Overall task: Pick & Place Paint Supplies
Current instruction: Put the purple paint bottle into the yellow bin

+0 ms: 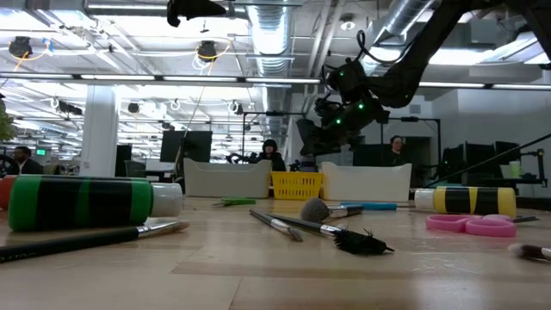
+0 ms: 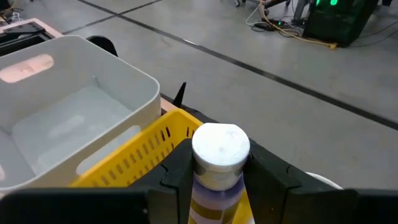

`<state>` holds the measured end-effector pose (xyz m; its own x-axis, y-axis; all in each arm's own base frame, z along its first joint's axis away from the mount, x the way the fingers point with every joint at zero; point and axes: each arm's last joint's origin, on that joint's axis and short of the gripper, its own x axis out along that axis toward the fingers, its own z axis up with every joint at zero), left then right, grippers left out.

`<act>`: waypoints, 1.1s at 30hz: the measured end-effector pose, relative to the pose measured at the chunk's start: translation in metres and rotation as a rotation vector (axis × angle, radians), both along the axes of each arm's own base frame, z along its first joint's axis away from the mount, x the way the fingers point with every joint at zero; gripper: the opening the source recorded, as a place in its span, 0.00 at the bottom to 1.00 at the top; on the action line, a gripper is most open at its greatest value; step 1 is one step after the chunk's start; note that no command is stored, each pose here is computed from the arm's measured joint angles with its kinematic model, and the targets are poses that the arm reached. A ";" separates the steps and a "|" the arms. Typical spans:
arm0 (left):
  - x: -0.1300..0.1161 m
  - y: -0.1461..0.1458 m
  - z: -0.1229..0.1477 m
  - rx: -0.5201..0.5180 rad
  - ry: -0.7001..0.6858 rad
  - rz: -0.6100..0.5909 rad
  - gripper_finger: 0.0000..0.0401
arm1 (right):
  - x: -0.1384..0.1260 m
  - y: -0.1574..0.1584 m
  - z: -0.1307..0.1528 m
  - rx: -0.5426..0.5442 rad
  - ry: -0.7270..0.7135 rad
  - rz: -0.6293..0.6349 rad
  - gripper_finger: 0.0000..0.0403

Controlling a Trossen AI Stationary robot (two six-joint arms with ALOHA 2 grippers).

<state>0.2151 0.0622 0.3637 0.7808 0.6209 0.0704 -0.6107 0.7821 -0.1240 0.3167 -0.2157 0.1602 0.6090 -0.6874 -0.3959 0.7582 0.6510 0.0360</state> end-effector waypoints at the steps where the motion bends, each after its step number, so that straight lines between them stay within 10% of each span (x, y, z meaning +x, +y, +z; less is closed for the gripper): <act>1: 0.000 0.000 0.000 0.000 0.000 0.000 0.49 | 0.000 0.000 0.000 0.001 0.001 0.001 0.26; 33: 0.000 0.000 0.000 -0.038 -0.028 -0.004 0.49 | 0.002 0.037 -0.010 -0.040 -0.054 0.081 0.26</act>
